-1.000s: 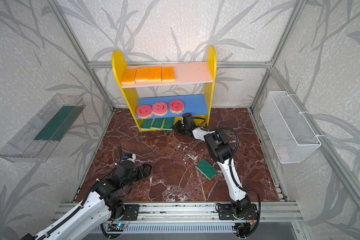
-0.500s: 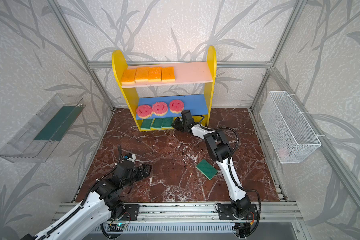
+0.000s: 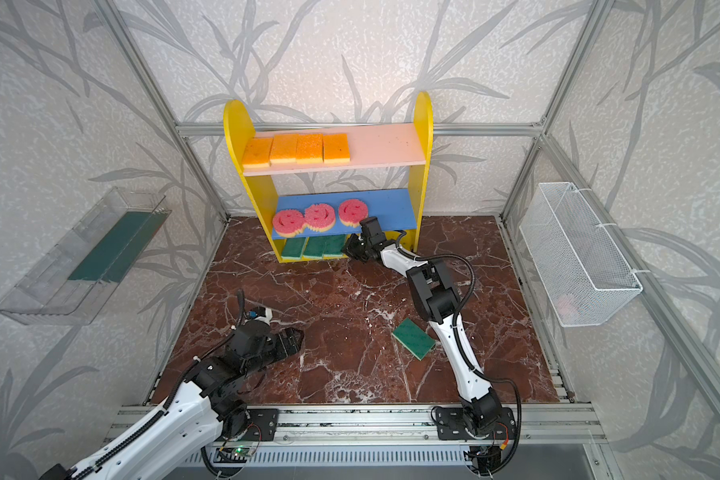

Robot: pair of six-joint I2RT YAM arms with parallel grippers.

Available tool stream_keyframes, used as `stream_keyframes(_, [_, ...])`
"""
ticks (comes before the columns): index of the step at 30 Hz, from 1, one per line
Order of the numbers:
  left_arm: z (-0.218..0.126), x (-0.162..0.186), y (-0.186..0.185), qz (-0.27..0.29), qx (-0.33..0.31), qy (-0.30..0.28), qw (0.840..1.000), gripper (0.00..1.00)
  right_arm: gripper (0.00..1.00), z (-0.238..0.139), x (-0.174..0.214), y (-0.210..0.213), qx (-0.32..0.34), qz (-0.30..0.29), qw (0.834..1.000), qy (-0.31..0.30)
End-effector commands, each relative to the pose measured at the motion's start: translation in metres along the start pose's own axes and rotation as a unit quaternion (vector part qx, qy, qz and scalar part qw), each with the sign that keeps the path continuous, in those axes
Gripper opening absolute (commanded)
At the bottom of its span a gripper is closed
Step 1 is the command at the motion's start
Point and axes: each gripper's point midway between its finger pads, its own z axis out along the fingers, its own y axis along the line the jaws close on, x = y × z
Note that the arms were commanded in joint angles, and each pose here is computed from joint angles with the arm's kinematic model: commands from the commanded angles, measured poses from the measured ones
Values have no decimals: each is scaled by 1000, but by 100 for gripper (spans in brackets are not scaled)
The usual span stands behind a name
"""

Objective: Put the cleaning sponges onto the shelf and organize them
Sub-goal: 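Push the green pad deeper into the lower shelf beside the other green pads, then open the right gripper and withdraw it from the shelf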

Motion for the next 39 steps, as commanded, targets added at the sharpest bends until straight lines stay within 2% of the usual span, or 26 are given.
stream_keyframes(1, [0, -5, -2, -3, 1, -10, 1000, 94, 0, 2, 0, 9, -6, -22, 1000, 14])
stream_keyframes(14, [-1, -6, -2, 0, -2, -10, 1000, 93, 1, 14, -2, 27, -36, -54, 997, 32])
stream_keyframes(19, [-2, -7, -3, 2, -1, -11, 1000, 93, 5, 16, -3, 28, -33, -64, 997, 37])
stream_keyframes(20, [-2, -8, -3, 2, -1, -11, 1000, 93, 8, 17, -3, 29, -34, -65, 997, 38])
stream_keyframes(24, [-4, -9, -5, 7, 0, -10, 1000, 94, 33, 13, -3, 33, -33, -76, 996, 38])
stream_keyframes(27, [-7, -12, -6, 13, -5, -10, 1000, 96, 43, 7, -3, 35, -30, -82, 996, 35])
stream_keyframes(29, [-8, -12, -12, 31, 10, -9, 999, 97, 47, 3, -3, 38, -30, -84, 995, 33])
stream_keyframes(33, [-9, -13, -16, 24, 17, -9, 1000, 97, 51, -9, 0, 41, -34, -88, 995, 26])
stream_keyframes(39, [-12, -13, -19, 30, 16, -2, 999, 98, 53, -37, 8, 43, -39, -92, 995, 17])
